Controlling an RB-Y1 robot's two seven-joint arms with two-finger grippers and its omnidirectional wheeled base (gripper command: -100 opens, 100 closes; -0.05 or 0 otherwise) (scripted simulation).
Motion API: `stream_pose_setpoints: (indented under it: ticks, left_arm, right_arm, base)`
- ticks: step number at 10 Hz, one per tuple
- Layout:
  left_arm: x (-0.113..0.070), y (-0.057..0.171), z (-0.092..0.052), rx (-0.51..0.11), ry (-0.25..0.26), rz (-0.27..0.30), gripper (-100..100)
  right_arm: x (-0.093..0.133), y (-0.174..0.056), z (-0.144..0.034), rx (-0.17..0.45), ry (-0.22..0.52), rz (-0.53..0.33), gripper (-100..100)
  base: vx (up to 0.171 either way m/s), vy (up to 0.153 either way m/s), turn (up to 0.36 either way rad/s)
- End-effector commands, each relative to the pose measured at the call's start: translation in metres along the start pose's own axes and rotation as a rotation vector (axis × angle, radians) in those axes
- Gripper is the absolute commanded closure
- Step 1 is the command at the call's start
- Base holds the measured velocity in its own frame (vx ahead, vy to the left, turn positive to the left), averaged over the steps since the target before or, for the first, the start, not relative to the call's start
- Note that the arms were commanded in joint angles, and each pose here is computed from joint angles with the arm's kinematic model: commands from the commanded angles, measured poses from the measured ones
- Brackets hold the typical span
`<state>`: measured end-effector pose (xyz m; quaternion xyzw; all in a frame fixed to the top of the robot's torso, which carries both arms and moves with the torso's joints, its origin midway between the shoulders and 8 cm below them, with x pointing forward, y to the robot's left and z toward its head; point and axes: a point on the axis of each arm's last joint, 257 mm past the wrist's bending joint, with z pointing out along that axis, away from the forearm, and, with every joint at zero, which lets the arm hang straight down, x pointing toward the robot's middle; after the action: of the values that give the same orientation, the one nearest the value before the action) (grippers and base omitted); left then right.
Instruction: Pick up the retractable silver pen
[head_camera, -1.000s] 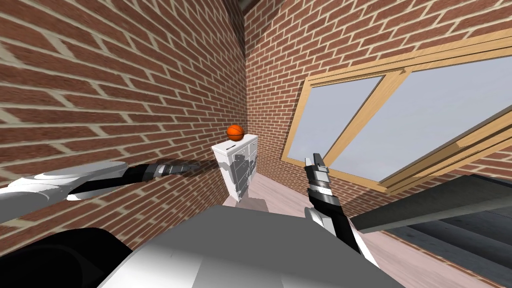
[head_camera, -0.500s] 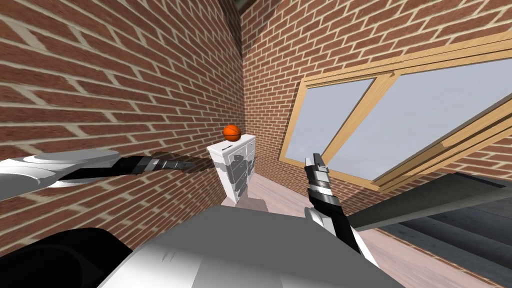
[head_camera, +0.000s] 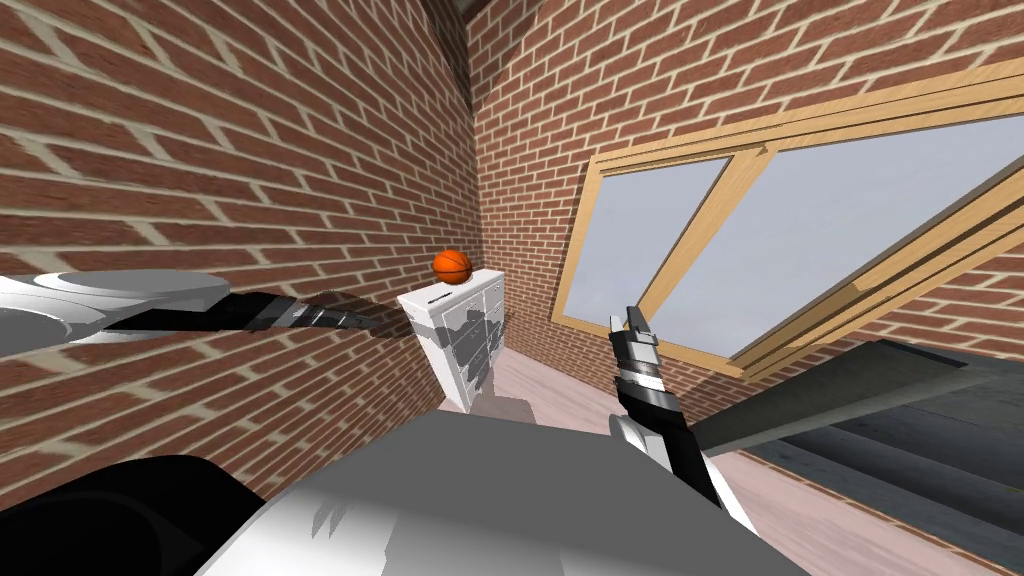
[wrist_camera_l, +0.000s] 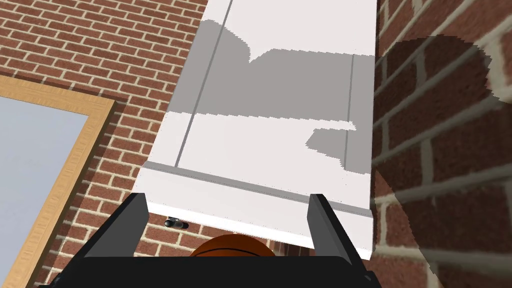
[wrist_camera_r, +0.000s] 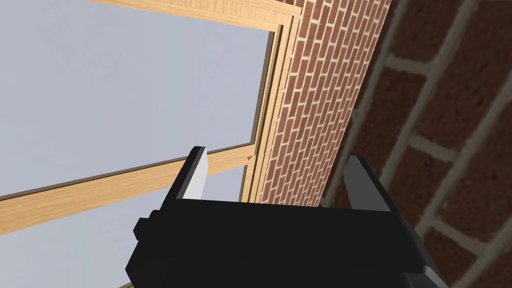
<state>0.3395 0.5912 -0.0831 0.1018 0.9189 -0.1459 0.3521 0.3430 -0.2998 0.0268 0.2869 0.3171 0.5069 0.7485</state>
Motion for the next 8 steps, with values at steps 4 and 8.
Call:
stream_pose_setpoints:
  ticks: [4, 8]
  left_arm:
    - [-0.012, 0.015, -0.031, -0.073, 0.093, 0.023, -100]
    - [-0.014, 0.021, -0.045, -0.106, 0.140, 0.027, -100]
  right_arm:
    - [0.000, 0.000, 0.000, 0.000, 0.000, 0.000, 0]
    - [0.000, 0.000, 0.000, 0.000, 0.000, 0.000, 0]
  base:
    - [0.070, -0.093, -0.081]
    - [0.111, -0.120, -0.084]
